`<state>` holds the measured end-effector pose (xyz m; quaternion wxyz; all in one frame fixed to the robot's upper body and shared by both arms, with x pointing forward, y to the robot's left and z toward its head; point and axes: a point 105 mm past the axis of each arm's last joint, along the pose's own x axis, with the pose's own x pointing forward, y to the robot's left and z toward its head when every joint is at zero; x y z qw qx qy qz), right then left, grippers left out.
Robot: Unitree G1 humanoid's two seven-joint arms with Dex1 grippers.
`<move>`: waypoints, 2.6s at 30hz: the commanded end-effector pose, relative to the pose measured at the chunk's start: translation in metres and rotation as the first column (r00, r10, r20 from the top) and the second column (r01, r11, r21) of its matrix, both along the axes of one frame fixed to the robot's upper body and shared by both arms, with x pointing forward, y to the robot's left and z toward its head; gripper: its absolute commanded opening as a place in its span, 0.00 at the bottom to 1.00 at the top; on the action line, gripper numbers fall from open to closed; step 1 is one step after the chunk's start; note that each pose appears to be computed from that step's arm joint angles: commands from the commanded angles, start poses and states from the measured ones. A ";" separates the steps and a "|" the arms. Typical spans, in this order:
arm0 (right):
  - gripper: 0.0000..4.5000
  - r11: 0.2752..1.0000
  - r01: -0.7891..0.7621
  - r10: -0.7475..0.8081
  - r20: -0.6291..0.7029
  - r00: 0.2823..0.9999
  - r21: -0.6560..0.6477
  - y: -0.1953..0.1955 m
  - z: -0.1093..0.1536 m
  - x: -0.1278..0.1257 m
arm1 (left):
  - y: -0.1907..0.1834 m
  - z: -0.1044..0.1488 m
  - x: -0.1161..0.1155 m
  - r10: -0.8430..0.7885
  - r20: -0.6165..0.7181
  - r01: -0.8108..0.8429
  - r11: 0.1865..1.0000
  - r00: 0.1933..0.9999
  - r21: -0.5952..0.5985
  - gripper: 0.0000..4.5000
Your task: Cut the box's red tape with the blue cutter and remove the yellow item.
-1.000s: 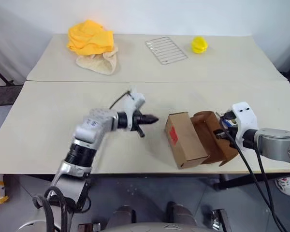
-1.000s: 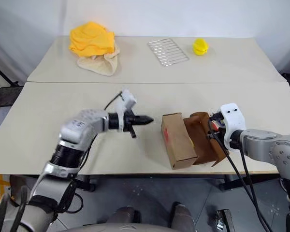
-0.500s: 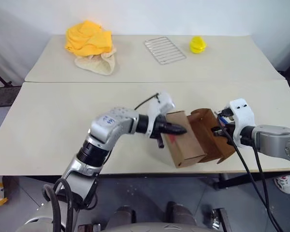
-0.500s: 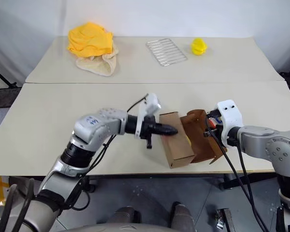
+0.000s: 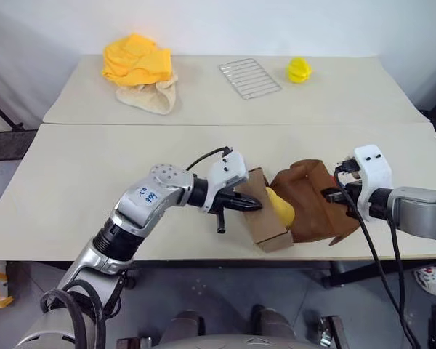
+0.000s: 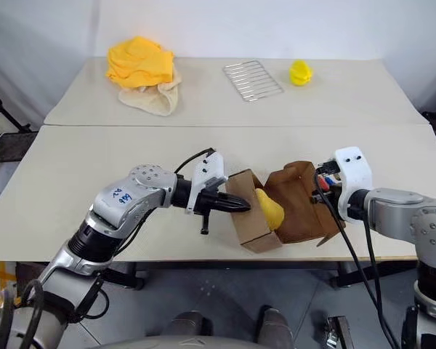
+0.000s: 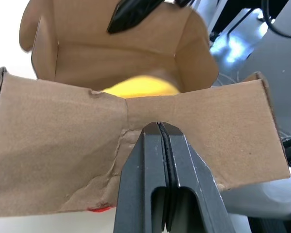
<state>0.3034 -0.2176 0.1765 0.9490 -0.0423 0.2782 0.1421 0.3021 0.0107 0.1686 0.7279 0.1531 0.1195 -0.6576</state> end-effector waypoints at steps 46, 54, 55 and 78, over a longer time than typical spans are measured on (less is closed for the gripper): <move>0.01 1.000 -0.004 0.004 -0.021 1.000 0.016 0.010 -0.013 -0.009 | 0.024 -0.067 0.017 0.261 0.044 -0.264 0.938 0.964 0.224 0.00; 0.01 0.999 -0.027 0.027 -0.010 1.000 0.025 0.017 -0.011 -0.007 | 0.017 -0.065 0.026 0.273 0.057 -0.279 0.940 0.960 0.196 0.00; 0.01 0.999 -0.028 0.028 -0.010 1.000 0.028 0.017 -0.012 -0.007 | 0.016 -0.067 0.027 0.273 0.056 -0.278 0.940 0.960 0.197 0.00; 0.83 0.994 -0.109 0.110 0.067 0.992 -0.026 0.014 0.015 -0.009 | 0.023 -0.086 0.034 0.256 0.079 -0.268 0.932 0.963 0.244 0.00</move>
